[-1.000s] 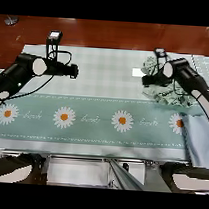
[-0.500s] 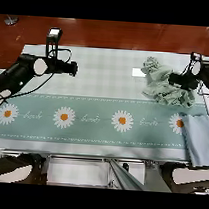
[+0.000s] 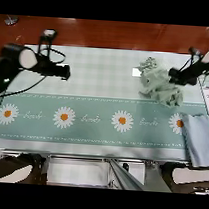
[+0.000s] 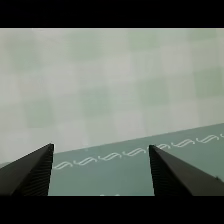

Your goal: Fold the shirts.

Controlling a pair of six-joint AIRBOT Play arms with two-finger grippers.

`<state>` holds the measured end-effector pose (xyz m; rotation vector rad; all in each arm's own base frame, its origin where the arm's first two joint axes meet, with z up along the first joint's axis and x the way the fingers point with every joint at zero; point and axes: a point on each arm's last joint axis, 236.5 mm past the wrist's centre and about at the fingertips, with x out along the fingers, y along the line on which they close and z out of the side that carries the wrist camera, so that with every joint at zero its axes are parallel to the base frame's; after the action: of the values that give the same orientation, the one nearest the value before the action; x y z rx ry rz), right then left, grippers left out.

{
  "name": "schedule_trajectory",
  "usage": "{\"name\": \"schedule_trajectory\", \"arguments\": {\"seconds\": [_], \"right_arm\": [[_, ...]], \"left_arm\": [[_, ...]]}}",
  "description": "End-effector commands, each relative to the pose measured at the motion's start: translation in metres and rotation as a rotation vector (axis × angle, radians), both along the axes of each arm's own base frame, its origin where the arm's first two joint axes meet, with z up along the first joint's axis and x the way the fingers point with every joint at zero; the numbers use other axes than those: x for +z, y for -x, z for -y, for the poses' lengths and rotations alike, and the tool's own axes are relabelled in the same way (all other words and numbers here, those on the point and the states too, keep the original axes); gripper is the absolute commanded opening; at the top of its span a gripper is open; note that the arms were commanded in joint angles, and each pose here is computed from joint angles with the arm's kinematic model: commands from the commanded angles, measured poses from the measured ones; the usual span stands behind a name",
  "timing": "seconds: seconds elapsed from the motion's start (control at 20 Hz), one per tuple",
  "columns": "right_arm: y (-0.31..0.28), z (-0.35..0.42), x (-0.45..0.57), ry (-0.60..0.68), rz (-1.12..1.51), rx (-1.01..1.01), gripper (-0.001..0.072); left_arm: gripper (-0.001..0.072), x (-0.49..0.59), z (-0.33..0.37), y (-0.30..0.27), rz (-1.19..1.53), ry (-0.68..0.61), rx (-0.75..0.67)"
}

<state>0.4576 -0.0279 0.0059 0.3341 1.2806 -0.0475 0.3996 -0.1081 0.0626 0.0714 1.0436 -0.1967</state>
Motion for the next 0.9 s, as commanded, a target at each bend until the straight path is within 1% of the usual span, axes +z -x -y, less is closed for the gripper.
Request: {"name": "schedule_trajectory", "arguments": {"seconds": [0.0, 0.1, 0.25, 0.45, 0.55, 0.65, 0.85], "right_arm": [[-0.021, -0.016, 0.143, -0.004, 0.331, 0.073, 0.0026], [-0.011, -0.019, 0.229, 0.038, 0.527, 0.096, 0.0026], [0.026, -0.027, 0.324, 0.097, 0.749, 0.131, 0.0026], [0.082, -0.05, 0.397, 0.11, 0.932, 0.196, 0.0026], [0.111, -0.067, 0.405, 0.091, 0.94, 0.265, 0.0026], [0.13, -0.081, 0.396, 0.086, 0.893, 0.336, 0.0027], [0.149, -0.148, 0.334, -0.025, 0.685, 0.557, 0.0026]], "left_arm": [[0.0702, 0.048, -0.015, 0.045, 0.038, -0.002, 0.006], [0.0701, 0.06, -0.001, 0.078, 0.073, 0.078, -0.019], [0.0702, 0.061, 0.018, 0.122, 0.105, 0.163, -0.057], [0.0702, 0.046, 0.034, 0.147, 0.078, 0.235, -0.037], [0.0702, 0.04, 0.044, 0.151, 0.066, 0.249, -0.054], [0.0702, 0.042, 0.055, 0.149, 0.086, 0.265, -0.078], [0.0702, 0.055, 0.061, 0.134, 0.163, 0.296, -0.082]]}}
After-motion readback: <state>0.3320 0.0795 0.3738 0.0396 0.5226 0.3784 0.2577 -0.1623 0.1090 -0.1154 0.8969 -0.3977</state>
